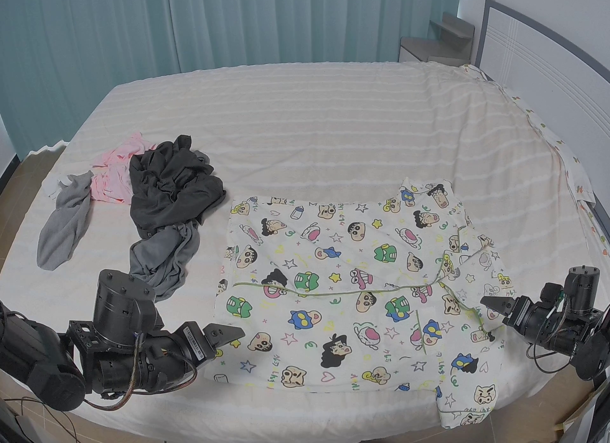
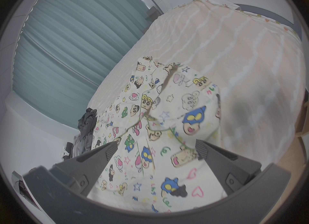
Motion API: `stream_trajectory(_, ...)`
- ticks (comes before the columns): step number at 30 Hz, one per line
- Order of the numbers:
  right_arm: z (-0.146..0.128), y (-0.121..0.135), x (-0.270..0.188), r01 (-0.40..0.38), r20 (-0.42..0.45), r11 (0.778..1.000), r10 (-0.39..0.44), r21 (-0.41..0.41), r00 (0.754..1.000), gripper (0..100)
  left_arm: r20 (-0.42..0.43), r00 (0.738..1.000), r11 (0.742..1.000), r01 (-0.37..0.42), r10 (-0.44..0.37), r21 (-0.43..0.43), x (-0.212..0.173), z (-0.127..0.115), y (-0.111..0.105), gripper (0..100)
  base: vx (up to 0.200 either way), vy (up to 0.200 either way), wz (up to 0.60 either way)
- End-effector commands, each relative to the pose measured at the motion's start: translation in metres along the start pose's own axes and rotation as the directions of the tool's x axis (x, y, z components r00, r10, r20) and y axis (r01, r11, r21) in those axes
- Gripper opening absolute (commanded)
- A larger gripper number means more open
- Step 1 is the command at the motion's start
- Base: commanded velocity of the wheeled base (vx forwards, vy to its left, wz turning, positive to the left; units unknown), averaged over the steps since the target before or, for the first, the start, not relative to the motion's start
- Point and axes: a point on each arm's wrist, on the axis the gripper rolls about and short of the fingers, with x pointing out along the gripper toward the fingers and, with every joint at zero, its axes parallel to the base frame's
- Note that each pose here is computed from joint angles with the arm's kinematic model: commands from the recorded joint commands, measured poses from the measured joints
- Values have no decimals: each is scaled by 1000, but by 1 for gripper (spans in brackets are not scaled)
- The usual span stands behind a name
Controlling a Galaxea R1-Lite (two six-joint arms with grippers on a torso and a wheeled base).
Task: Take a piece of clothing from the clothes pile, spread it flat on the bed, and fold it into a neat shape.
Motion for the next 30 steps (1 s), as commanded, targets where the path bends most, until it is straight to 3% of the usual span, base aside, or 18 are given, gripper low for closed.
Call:
stream_trajectory(1, -1, 0, -2, 2, 0, 1000, -2, 2, 1000, 100, -36, 998, 998, -61, 60, -3, 14, -5, 9, 100, -200, 0, 0)
stream_trajectory(8, -1, 0, -3, -5, 12, 1000, 5, -2, 1000, 100, -25, 995, 993, -93, 92, -68, 51, -8, 17, 100, -57, 0, 0)
stream_trajectory(13, -4, -2, -3, -15, 25, 1000, 15, -7, 1000, 100, 85, 984, 986, -151, 157, -73, 86, -10, 27, 100, 0, 0, 0)
stream_trajectory(17, -4, -4, 1, -14, 29, 1000, 14, -7, 999, 100, 107, 978, 982, -172, 180, -76, 100, -8, 28, 100, 0, 0, 0)
stream_trajectory(24, -5, -5, 1, -9, 25, 1000, 9, -3, 1000, 100, 145, 975, 984, -157, 167, -81, 112, -3, 20, 100, 0, 0, 0)
stream_trajectory(30, -4, -5, 1, -10, 26, 1000, 10, -3, 1000, 100, 226, 962, 984, -127, 153, -126, 132, 9, 7, 100, 0, 0, 0)
